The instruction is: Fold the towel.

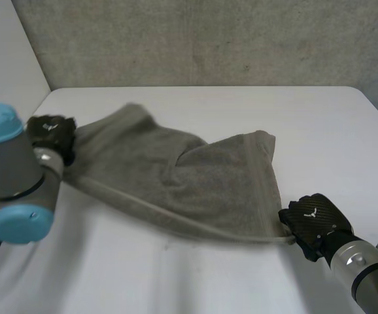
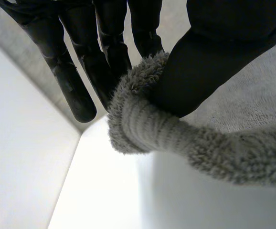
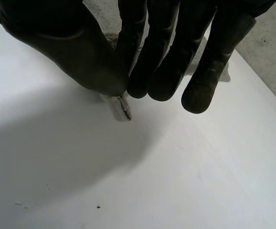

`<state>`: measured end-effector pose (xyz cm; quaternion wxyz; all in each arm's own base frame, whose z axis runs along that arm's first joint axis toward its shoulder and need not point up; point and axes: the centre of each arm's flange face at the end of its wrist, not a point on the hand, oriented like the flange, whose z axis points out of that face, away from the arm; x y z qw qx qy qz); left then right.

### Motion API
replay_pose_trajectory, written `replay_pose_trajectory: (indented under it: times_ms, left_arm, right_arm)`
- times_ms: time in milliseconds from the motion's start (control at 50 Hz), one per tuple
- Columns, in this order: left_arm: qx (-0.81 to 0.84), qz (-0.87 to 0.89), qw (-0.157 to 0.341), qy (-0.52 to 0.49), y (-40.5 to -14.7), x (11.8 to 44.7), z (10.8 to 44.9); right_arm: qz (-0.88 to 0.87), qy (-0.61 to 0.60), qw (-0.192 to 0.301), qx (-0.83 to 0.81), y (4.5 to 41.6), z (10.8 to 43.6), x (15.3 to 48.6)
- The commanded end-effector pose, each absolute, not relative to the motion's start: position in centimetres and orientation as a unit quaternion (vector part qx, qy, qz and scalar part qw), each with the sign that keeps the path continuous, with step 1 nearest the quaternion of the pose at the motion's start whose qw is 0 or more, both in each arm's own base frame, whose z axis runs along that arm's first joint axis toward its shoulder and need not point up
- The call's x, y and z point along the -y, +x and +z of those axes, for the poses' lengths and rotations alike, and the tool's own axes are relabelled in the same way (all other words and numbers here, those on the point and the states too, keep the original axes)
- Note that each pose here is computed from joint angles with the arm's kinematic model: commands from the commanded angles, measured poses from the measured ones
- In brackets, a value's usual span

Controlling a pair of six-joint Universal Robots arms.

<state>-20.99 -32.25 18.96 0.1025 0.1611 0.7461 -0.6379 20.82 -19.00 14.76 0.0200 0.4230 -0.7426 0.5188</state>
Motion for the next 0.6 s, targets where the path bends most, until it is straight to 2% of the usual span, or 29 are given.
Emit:
replay_pose_trajectory:
  times_ms: [20, 320, 400, 460, 600]
  left_arm:
    - [-0.770, -0.608, 0.094, 0.169, -19.4, 29.3, 16.7]
    - [-0.712, -0.649, -0.036, 0.264, -21.0, 24.6, 18.2]
    - [-0.709, -0.645, -0.056, 0.279, -20.8, 23.9, 18.2]
    - [-0.707, -0.632, -0.089, 0.304, -20.7, 22.6, 17.6]
    - [-0.719, -0.618, -0.098, 0.302, -19.7, 22.3, 16.9]
  right_arm:
    - [0.526, 0.423, 0.020, 0.738, 21.1, 15.1, 19.3]
    - [0.565, 0.399, 0.023, 0.722, 21.6, 17.3, 21.5]
    - [0.581, 0.364, 0.003, 0.728, 21.8, 18.4, 22.4]
    - [0.591, 0.341, -0.011, 0.731, 22.0, 19.1, 23.0]
    - [0.609, 0.316, -0.020, 0.727, 22.0, 20.5, 24.2]
